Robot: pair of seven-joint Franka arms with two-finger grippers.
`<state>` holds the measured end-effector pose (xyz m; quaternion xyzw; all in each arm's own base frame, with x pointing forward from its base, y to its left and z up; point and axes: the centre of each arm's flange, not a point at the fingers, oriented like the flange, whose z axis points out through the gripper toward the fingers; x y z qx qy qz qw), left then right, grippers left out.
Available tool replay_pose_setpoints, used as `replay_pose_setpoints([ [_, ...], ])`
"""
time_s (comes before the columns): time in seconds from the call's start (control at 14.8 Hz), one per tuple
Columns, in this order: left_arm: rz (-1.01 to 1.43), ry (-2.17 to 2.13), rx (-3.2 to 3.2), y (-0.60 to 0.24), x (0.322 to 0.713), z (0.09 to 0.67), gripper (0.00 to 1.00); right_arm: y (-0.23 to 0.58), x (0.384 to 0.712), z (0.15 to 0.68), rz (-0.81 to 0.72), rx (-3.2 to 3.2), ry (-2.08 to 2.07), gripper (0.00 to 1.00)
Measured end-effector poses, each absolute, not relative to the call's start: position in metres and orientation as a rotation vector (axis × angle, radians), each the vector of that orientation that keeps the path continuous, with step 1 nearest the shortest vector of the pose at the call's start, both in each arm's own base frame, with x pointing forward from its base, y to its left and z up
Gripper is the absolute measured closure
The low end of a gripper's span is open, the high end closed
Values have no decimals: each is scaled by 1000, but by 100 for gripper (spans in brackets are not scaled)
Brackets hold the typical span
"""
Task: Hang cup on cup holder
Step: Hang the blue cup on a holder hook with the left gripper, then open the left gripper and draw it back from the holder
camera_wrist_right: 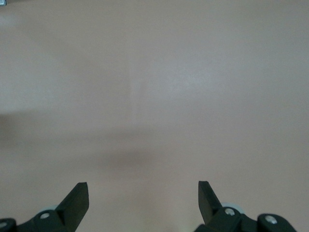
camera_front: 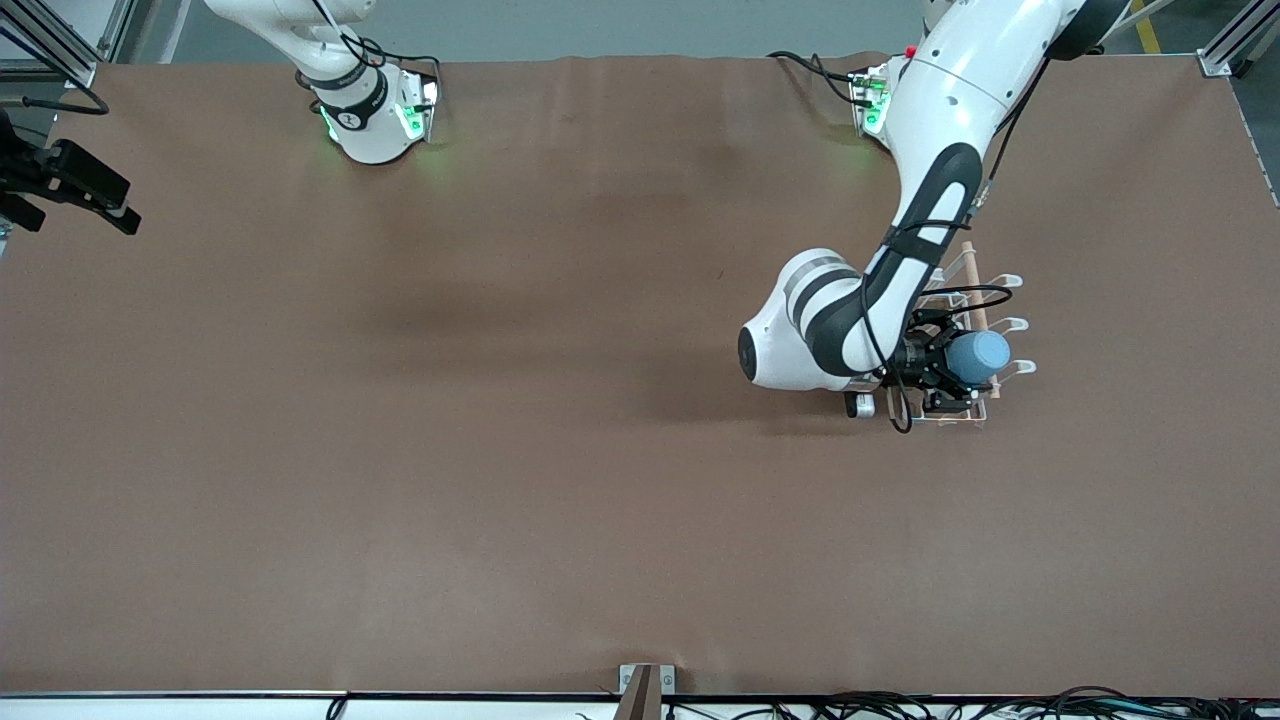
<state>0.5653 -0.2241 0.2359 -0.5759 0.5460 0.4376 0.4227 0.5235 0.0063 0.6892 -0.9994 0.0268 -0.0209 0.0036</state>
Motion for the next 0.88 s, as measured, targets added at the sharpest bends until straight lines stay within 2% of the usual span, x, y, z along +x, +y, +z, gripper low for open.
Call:
replay_pose_setpoints([
  [0.2,1036,1288,-1501,-226,564,235,0,6,526,685,-52,-3133,84,0],
  [0.54,985,1251,-1558,-231,571,246,0,-1,541,669,-55,-3136,104,0],
  [0.88,899,1225,-1827,-244,595,299,0,-6,548,666,-88,-3135,118,0],
])
